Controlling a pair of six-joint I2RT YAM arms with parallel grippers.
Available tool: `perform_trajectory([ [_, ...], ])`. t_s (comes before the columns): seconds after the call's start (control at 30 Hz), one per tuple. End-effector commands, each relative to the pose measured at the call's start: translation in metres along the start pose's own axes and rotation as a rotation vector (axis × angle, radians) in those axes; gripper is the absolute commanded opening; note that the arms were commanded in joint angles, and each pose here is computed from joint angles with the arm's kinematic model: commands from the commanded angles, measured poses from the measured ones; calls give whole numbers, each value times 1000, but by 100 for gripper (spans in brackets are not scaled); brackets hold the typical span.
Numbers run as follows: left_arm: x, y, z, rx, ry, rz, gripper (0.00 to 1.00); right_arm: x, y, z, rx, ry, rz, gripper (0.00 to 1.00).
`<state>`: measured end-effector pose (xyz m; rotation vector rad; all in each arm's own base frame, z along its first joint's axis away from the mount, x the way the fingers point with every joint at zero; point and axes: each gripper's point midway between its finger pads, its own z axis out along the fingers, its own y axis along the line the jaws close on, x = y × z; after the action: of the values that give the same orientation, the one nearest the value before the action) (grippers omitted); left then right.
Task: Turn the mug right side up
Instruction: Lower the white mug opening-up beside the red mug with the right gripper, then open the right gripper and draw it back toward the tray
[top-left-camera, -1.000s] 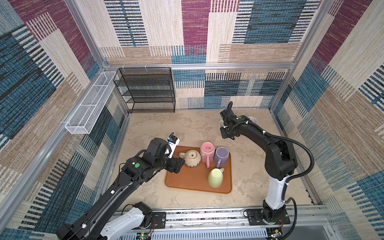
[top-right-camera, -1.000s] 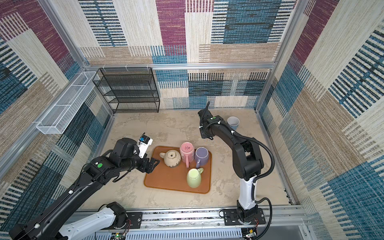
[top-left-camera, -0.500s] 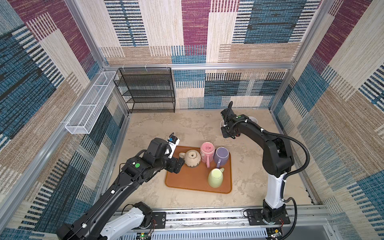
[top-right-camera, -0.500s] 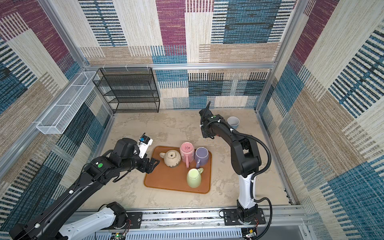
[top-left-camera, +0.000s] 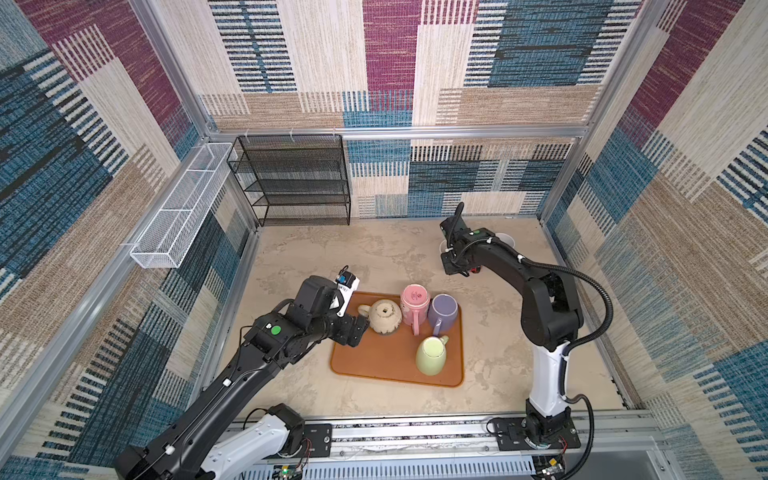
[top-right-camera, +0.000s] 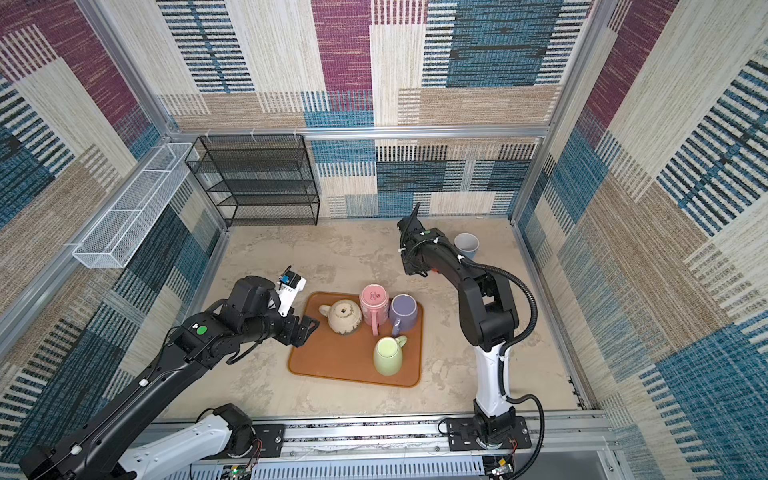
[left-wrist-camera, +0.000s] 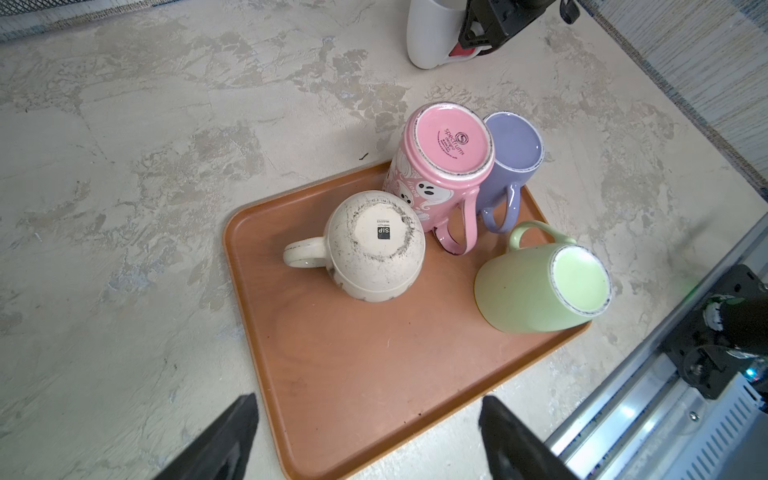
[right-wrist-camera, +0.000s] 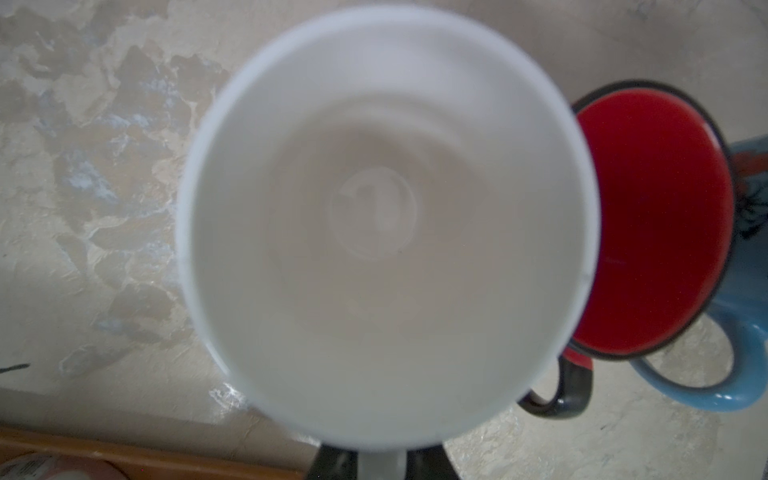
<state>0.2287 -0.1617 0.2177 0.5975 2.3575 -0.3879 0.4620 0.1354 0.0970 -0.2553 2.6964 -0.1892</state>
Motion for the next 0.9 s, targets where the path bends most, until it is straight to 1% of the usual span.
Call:
perform_trajectory([
  [0.0,3,1,0,-5,9,22,88,-9,-2,-2,13,-33,8,16],
  [0.3,3,2,1,-9,10,22,88,-8,-2,-2,10,-28,5,30],
  [0.57,3,2,0,-11,8,24,89,-11,-1,-14,-9,-51,8,41],
  [0.87,1,4,-4,-26,-5,25,89,-18,-3,-35,-28,-88,13,48],
])
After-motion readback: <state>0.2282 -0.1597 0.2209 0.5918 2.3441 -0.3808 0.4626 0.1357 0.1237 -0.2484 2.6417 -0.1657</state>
